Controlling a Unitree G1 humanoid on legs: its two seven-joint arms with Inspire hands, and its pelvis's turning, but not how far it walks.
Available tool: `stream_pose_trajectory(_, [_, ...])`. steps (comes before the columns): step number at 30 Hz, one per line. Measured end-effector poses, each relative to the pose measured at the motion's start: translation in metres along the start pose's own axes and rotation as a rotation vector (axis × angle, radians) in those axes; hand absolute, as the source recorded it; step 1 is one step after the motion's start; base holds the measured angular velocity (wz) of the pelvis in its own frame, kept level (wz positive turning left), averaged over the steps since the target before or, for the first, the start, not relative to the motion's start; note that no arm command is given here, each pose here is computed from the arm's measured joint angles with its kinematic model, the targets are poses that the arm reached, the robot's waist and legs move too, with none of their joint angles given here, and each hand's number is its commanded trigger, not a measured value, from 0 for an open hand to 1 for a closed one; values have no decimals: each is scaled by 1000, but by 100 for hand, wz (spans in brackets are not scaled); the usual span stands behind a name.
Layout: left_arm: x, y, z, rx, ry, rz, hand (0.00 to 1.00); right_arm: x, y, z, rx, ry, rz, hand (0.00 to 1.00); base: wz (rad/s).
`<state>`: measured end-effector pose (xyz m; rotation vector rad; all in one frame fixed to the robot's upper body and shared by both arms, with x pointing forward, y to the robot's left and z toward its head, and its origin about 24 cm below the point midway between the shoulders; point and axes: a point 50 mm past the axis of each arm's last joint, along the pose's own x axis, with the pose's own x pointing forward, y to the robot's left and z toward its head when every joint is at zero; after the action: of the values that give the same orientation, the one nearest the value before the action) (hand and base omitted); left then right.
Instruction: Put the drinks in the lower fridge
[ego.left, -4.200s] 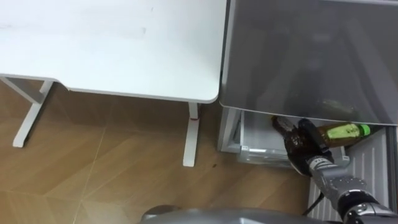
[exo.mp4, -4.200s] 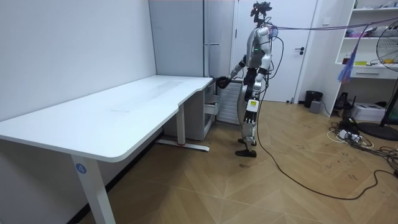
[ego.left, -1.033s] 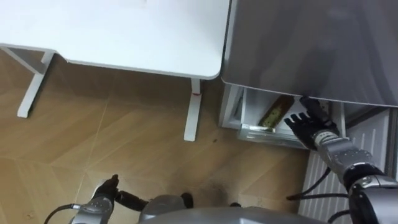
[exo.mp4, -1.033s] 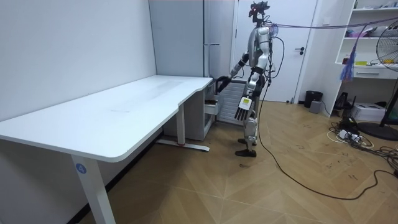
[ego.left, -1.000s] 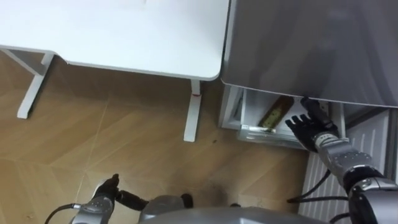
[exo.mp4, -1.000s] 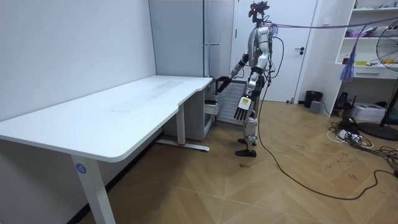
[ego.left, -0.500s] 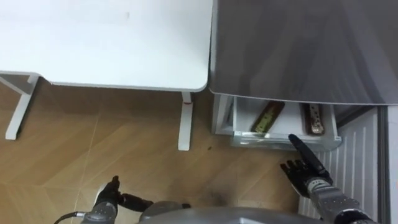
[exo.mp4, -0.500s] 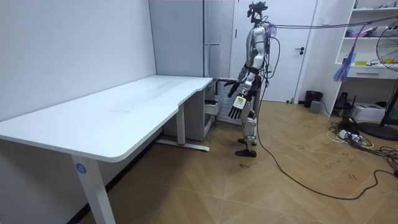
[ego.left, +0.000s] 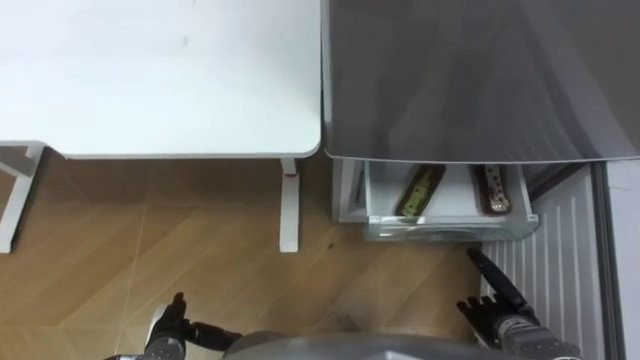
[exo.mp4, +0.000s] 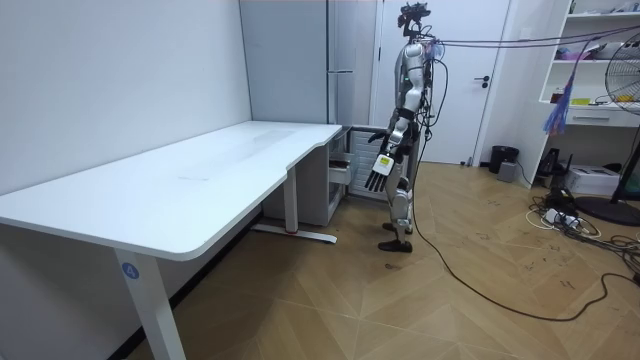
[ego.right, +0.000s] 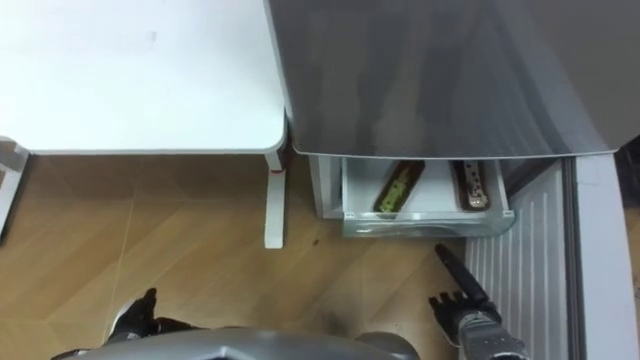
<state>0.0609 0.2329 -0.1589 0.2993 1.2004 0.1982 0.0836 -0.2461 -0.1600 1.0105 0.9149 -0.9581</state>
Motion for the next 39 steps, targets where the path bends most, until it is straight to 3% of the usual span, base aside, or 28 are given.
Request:
stream_pose_trajectory(9, [-1,0,-8,5,32,-3,0,-1,-18,-3,18,11,-70,0,1])
stream_pose_trajectory(15, [-1,1,-15,27,57,-7,0,1,-4,2,44,1,-7,0,5])
stream_pose_trajectory(18, [0,2,-13,29,57,-6,0,2,13,8,60,-15,45,0,5])
stream_pose_trajectory(26, [12,17,13,23,69,19,0,2,98,28,156,-48,240,0,6])
stream_pose_trajectory(32, [15,23,24,42,47,28,0,-10,140,64,199,-146,389,0,0])
stream_pose_trajectory(39, [17,39,39,75,-7,56,0,-26,169,102,207,-240,537,0,12])
